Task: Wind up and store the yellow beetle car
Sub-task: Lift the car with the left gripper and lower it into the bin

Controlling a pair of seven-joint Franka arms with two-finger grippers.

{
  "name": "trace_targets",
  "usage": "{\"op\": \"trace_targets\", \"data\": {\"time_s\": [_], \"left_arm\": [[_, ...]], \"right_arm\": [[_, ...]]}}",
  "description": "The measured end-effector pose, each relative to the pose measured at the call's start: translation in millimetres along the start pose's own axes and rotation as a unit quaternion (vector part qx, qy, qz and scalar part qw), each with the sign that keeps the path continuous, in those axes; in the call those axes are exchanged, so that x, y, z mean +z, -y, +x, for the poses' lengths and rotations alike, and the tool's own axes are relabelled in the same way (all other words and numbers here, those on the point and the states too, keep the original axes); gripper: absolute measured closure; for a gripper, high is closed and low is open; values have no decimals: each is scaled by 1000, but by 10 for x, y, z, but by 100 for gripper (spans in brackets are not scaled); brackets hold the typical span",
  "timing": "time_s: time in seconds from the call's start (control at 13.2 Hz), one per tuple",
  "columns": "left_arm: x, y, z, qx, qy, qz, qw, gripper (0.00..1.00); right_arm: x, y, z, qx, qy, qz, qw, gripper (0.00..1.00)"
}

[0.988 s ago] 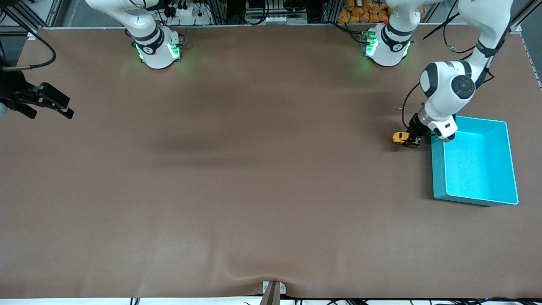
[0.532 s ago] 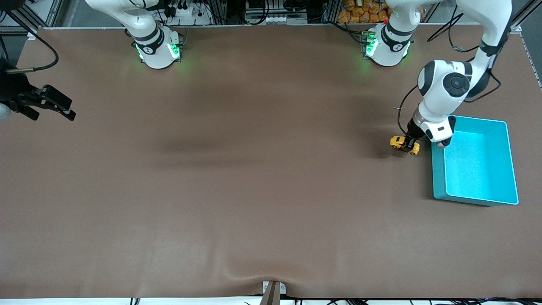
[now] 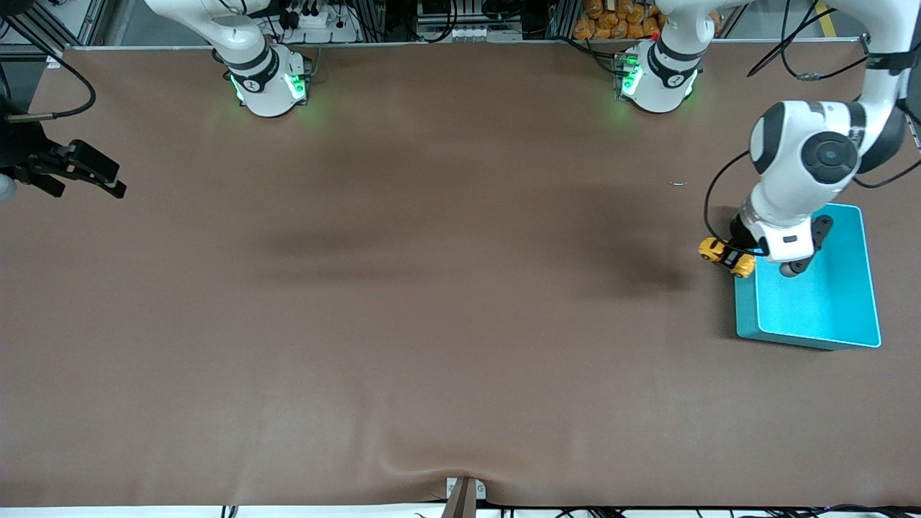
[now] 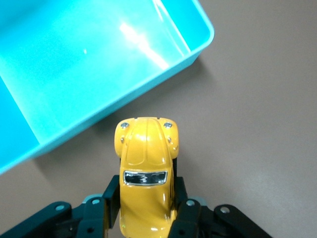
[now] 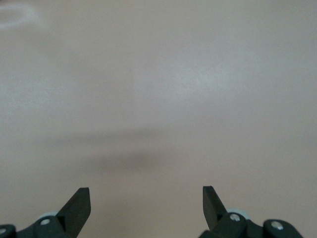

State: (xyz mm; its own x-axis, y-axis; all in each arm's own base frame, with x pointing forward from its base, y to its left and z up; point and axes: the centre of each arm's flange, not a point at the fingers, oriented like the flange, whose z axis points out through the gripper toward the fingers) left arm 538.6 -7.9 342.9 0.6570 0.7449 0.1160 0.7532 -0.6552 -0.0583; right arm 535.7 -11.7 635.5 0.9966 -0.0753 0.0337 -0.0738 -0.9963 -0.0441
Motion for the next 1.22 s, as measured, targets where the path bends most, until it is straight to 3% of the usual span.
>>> {"op": "trace_targets", "data": {"time_s": [0.3, 0.61, 0.99, 1.22], "left_arm": [[-151, 170, 397, 65, 2, 9, 998, 54], [-222, 358, 740, 156, 5, 11, 988, 54], [-282, 488, 1040, 256, 4, 9, 967, 54], [-269, 478, 1163, 334, 35, 19, 942, 54]], "right_arm": [[-43, -211, -9, 19, -1, -1, 1000, 0], [-36, -335, -23, 30, 5, -5, 1000, 0], [-33, -264, -24, 24, 6, -6, 1000, 0], [-30, -187, -25, 16, 6, -6, 1000, 0]]}}
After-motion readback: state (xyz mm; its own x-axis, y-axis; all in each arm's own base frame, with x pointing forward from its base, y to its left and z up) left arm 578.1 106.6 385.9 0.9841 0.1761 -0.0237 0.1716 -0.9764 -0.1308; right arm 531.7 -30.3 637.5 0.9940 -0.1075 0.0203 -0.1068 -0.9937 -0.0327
